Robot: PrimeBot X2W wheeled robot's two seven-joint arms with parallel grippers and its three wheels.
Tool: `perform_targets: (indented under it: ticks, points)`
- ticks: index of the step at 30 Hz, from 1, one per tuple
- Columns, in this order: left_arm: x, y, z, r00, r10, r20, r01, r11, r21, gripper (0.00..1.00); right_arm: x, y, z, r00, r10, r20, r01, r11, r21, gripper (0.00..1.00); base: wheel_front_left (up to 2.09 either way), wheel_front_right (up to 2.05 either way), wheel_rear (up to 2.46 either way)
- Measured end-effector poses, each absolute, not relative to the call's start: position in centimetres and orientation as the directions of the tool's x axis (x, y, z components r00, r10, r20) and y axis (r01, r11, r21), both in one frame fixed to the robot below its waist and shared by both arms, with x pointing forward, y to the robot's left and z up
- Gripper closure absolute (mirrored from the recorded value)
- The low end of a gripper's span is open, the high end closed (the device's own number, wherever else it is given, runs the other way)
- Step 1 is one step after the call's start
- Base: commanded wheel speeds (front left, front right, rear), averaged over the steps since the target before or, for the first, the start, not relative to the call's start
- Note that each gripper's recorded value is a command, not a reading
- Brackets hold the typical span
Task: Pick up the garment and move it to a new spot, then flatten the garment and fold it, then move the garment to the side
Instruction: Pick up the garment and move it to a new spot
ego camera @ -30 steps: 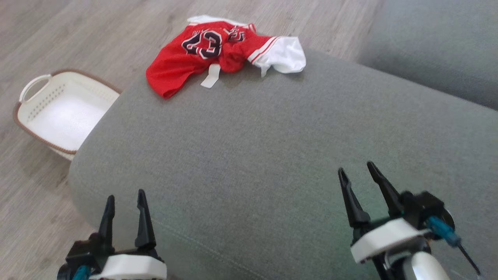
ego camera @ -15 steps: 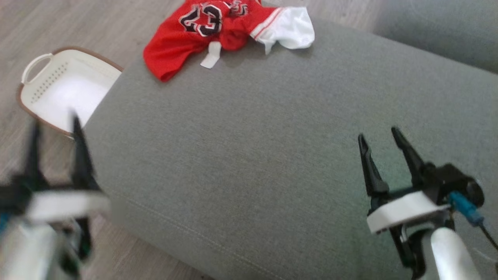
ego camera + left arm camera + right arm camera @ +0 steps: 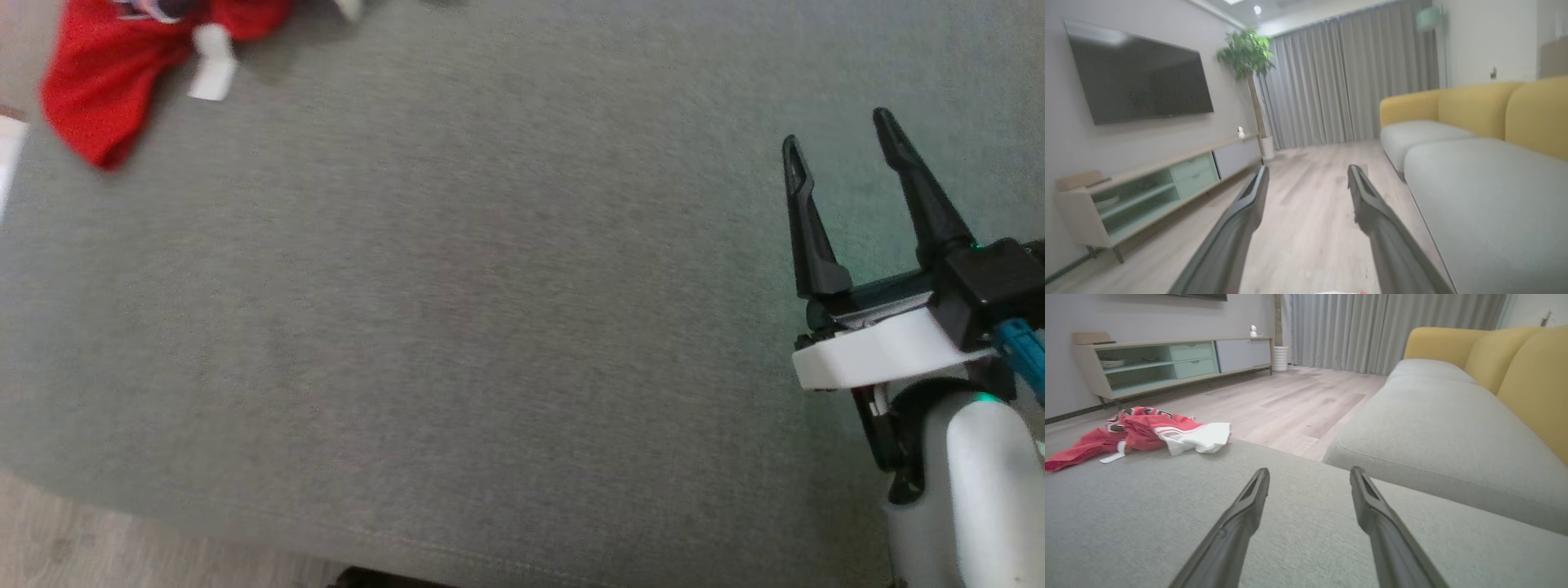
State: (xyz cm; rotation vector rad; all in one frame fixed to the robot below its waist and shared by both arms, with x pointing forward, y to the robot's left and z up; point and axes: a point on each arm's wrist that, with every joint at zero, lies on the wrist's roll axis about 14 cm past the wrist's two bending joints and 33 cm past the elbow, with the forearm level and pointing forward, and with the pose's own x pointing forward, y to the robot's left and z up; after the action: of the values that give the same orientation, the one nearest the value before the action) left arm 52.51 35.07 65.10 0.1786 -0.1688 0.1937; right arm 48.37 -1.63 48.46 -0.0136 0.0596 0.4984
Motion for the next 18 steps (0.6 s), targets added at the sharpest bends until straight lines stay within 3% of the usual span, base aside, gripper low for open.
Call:
perform_targets:
  ticks: [7,12,18]
  points:
    - [56.8,32.0,48.7,0.968,0.101,-0.228,-0.092,0.994,0.053,0.0,49.4,-5.0,45.6,0.909,0.396,-0.134,-0.403,0.915,-0.029,0.0,0.0,0.0,0.0]
    - [58.1,29.0,42.1,0.926,0.027,-0.376,-0.024,1.0,0.011,0.0,50.0,-6.6,43.2,0.913,0.362,-0.19,-0.377,0.925,-0.048,0.0,0.0,0.0,0.0]
    - [58.5,31.1,38.3,0.884,0.112,-0.454,-0.096,0.994,0.059,0.0,50.3,-7.0,41.1,0.907,0.352,-0.232,-0.371,0.928,-0.044,0.0,0.0,0.0,0.0]
